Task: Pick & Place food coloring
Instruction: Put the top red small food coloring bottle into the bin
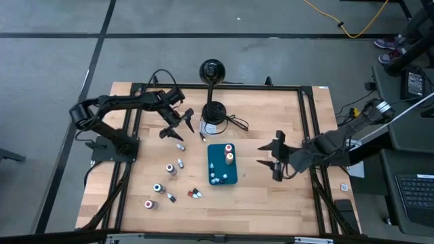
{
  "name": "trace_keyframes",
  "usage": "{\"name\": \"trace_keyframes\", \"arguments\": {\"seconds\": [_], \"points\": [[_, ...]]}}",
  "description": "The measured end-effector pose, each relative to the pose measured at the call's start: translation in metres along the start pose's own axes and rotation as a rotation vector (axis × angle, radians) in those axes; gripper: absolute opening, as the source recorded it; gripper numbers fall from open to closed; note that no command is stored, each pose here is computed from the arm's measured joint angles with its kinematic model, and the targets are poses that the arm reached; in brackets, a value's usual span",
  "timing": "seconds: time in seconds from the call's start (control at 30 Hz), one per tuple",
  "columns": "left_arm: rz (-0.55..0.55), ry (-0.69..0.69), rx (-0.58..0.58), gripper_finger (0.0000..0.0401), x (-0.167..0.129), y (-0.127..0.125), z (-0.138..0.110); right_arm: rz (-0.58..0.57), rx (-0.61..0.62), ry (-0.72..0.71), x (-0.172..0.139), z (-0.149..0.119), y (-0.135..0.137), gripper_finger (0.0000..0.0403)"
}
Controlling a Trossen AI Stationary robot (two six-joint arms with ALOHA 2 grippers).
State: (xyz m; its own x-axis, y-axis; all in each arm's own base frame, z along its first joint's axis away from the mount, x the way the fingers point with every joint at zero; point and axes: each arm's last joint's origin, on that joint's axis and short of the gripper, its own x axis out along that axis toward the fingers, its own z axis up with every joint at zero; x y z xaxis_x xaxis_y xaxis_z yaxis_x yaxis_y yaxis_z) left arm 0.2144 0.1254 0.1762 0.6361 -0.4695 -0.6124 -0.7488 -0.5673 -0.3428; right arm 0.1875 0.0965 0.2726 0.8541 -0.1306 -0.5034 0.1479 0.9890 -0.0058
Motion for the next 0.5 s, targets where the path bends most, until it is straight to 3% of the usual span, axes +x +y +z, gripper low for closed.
{"name": "trace_keyframes", "arguments": {"seconds": [0.23, 0.5], "points": [[0.037, 0.048, -0.027, 0.0292, 0.009, 0.001, 0.012, 0.058, -0.034, 0.088, -0.002, -0.054, -0.015, 0.0223], [0.043, 0.033, -0.07, 0.0292, 0.009, 0.001, 0.016, 0.077, 0.014, 0.045, 0.0, -0.105, -0.036, 0.0223]]}}
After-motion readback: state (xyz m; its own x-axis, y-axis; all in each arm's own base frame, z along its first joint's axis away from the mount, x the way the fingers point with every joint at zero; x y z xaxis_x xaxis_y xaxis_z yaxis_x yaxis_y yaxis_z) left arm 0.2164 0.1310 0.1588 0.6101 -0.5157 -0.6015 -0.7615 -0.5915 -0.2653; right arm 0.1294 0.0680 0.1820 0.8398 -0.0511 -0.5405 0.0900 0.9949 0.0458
